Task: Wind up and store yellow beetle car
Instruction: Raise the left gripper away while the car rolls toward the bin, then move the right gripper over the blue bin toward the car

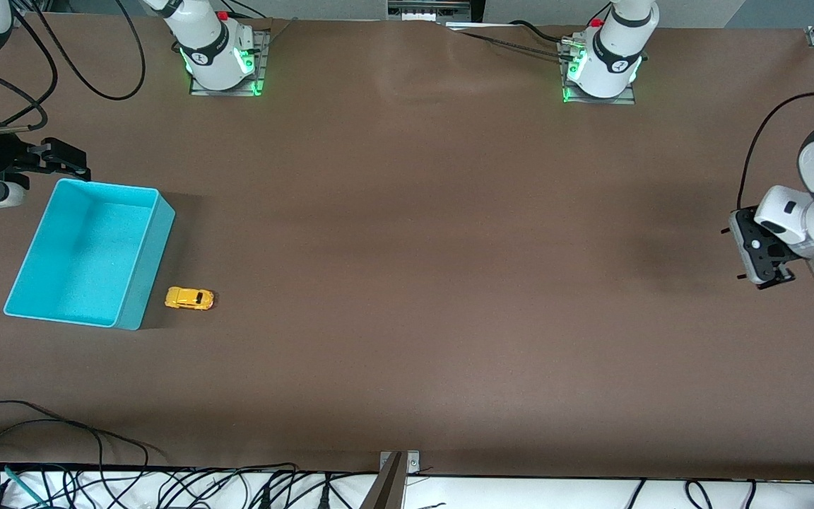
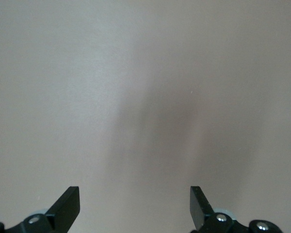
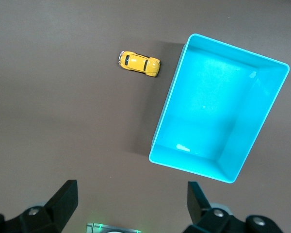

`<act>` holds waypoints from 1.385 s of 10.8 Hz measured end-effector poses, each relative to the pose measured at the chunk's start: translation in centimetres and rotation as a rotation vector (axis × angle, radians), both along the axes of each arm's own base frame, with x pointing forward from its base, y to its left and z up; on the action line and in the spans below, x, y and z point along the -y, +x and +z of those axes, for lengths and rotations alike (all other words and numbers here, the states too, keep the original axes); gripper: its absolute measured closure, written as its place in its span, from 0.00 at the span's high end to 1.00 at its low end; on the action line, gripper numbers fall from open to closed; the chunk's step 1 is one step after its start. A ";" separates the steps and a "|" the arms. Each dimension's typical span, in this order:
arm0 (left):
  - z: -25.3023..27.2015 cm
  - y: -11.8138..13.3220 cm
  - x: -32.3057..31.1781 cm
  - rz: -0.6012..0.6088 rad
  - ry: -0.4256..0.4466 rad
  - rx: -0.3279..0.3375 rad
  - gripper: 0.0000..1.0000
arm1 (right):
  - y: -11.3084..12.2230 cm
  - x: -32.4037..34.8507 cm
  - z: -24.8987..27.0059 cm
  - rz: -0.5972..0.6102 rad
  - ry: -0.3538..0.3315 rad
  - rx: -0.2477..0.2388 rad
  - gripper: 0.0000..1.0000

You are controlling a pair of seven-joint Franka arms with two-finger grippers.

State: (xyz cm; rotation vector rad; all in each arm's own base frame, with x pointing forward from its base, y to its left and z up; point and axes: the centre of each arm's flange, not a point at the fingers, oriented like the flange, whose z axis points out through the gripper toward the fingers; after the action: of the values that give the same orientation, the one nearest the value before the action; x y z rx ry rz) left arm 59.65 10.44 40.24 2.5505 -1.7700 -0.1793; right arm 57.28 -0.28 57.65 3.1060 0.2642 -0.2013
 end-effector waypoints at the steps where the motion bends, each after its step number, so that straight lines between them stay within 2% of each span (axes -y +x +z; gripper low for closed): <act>1: 2.8 -0.7 1.7 0.087 0.023 0.008 1.00 | 0.0 -0.1 0.0 0.001 0.001 0.000 1.00; 4: 9.3 -2.9 7.4 0.301 0.072 0.053 1.00 | 0.2 -0.5 -0.3 0.004 0.018 0.001 1.00; 7: 14.6 -5.2 12.6 0.597 0.054 0.125 1.00 | 1.0 -0.6 -1.4 0.016 0.021 0.003 1.00; 8: 16.1 -6.0 14.0 0.660 0.049 0.147 1.00 | 1.3 -0.7 -1.8 0.025 0.022 0.009 1.00; 12: 20.2 -7.4 16.0 0.894 0.061 0.147 1.00 | 2.2 -0.7 -5.8 0.055 0.025 0.048 1.00; 15: 20.4 -6.2 15.1 0.961 0.045 0.095 1.00 | 2.2 -1.9 -10.7 0.149 0.047 0.053 1.00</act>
State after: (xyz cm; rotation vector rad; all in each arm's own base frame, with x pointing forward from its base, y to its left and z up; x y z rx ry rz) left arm 53.41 -4.64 60.68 3.1226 -0.3914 -0.0582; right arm 59.44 1.65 46.95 3.1140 0.5037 -0.1107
